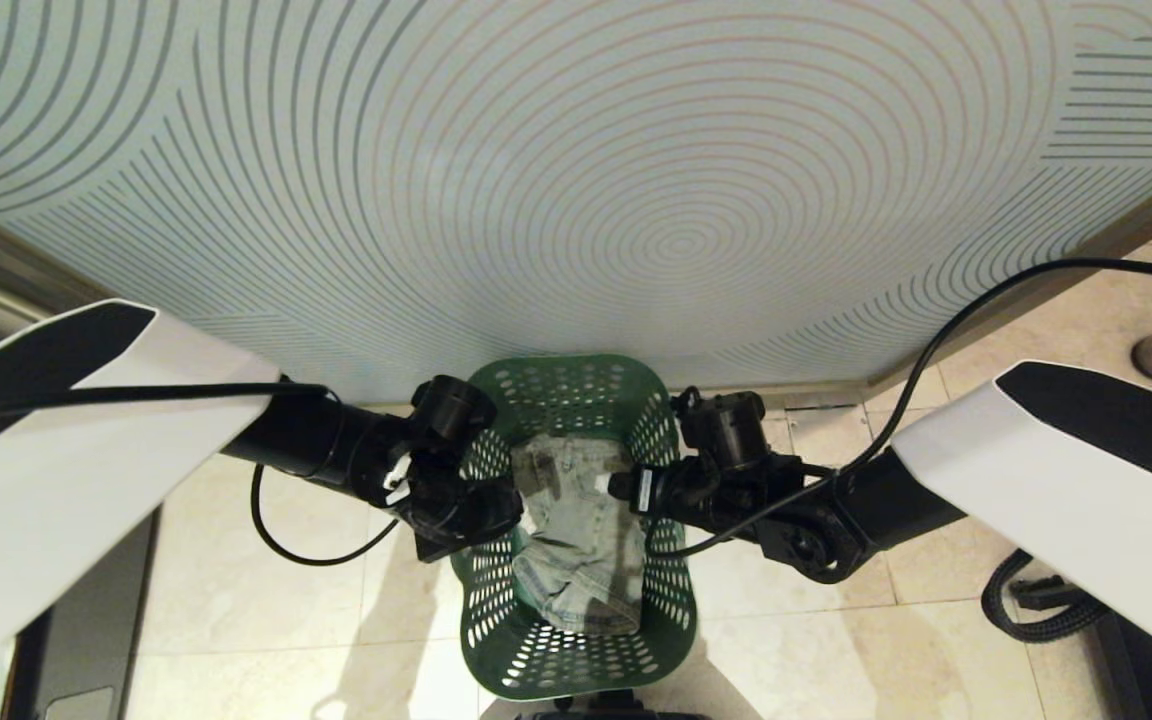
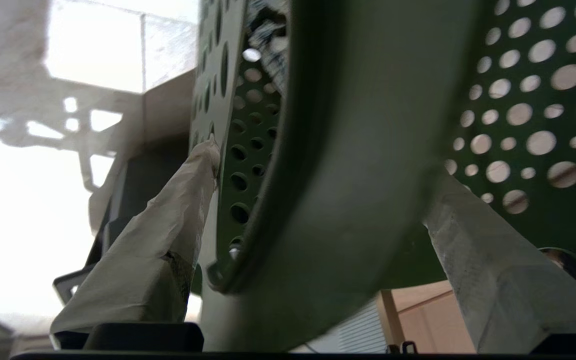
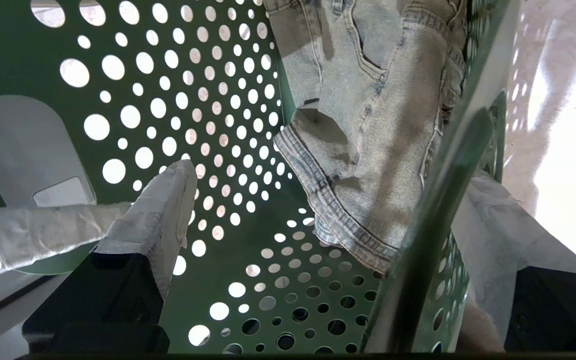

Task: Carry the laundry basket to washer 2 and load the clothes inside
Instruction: Pick up the clothes basket and put it beside the washing machine

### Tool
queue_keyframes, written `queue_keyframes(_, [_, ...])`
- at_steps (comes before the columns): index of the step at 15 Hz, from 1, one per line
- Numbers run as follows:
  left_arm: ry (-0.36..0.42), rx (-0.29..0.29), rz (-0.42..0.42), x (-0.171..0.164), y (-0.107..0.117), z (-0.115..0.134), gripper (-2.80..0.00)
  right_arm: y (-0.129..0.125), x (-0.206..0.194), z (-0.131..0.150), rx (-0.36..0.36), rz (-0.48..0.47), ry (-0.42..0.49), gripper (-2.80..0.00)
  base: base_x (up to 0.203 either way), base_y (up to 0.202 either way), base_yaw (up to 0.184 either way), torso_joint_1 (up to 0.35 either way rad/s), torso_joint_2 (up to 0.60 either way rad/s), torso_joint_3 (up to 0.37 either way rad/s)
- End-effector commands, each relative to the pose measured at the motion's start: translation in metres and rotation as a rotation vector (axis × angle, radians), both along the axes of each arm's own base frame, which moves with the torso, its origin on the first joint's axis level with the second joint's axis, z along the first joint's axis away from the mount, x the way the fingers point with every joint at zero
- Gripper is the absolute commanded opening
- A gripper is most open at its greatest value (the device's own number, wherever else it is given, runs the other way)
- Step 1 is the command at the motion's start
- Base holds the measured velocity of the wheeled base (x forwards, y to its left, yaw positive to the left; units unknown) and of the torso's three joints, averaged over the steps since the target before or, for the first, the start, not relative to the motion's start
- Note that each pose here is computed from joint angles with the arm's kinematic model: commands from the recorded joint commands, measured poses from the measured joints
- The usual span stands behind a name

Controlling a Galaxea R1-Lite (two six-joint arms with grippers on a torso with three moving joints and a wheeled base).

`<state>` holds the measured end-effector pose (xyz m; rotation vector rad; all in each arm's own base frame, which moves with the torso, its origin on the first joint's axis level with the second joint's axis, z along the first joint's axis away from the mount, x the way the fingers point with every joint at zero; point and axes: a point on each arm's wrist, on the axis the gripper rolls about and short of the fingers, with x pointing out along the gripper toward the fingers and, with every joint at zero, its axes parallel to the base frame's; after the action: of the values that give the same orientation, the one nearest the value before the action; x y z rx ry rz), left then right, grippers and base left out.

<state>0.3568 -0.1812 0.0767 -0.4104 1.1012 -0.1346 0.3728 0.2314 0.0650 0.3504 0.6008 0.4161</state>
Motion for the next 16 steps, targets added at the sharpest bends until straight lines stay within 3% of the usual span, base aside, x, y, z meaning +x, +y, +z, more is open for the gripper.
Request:
queue_keyframes(1, [0.0,-0.009,-0.002,0.002,-0.002,-0.005,0.0,0.0,0.0,-0.001,0.001,-0.002,0.001,0.0,0.0,0.0,0.0,0.0,0.0,0.0])
queue_keyframes(9, [-0.071,-0.037,-0.009,0.01,-0.008,0.015,0.0,0.0,0.0,0.001,0.002,-0.002,-0.003,0.0,0.0,0.0,0.0,0.0,0.0,0.0])
queue_keyframes(16, [-0.081,-0.032,-0.008,0.01,-0.005,0.019,0.0,0.001,0.002,0.001,0.004,-0.002,-0.007,0.0,0.0,0.0,0.0,0.0,0.0,0.0])
